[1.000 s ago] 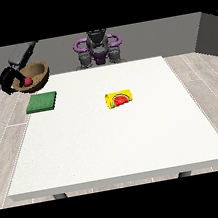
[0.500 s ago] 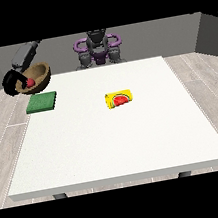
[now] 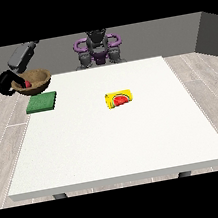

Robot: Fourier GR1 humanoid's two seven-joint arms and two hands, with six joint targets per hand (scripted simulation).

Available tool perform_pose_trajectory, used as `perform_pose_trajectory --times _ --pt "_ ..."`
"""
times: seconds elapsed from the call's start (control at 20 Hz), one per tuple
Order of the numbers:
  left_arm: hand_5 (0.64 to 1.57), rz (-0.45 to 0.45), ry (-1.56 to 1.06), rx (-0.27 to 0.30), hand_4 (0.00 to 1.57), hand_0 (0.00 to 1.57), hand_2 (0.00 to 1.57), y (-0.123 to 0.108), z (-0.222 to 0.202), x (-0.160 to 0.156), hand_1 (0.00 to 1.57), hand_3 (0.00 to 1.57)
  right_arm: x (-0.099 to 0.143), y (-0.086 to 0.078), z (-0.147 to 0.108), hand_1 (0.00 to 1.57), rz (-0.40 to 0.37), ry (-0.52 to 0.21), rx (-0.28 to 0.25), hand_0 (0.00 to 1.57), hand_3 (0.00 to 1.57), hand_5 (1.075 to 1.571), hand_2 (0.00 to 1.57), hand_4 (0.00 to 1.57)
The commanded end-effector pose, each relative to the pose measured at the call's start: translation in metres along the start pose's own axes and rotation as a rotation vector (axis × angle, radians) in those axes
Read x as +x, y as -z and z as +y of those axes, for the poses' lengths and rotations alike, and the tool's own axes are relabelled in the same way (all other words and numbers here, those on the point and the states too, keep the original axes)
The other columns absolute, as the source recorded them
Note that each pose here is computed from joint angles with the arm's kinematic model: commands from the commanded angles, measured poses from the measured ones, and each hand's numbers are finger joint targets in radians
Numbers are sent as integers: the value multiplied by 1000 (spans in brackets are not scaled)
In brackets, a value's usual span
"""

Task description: Pick the cup and pour the ball into the bowl, then pick the bowl and place it on the pad

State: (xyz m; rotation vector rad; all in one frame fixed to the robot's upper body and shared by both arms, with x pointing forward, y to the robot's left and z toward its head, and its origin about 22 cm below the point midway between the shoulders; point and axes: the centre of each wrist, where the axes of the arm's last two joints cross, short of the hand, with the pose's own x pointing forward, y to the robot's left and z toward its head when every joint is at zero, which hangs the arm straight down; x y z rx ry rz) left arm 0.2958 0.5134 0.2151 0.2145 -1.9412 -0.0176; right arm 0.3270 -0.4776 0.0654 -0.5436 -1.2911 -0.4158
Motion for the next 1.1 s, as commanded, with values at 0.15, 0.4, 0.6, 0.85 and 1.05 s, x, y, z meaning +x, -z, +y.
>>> perform_pose_trajectory --times 0.15,0.4,0.6,0.85,1.05 --pt "1564 -28 19 6 1187 0 0 7 4 20 0 0 -10 0 37 1451 -30 99 -7 1451 753 1540 1383 0" --pt "1567 -109 18 11 1194 0 0 -2 15 13 0 0 38 9 9 1151 -129 73 -69 1151 1000 1532 1324 187" --pt "1568 -88 23 6 1199 0 0 3 25 34 0 0 23 8 18 0 -62 -67 61 0 0 1442 212 0" --pt "1569 -37 -10 -63 1190 0 0 8 -33 1 0 0 5 7 30 0 1 -113 67 0 0 1407 0 0" --pt "1569 112 24 4 1190 0 0 -5 -14 -27 0 0 59 9 30 0 9 -185 121 0 0 1375 0 200"
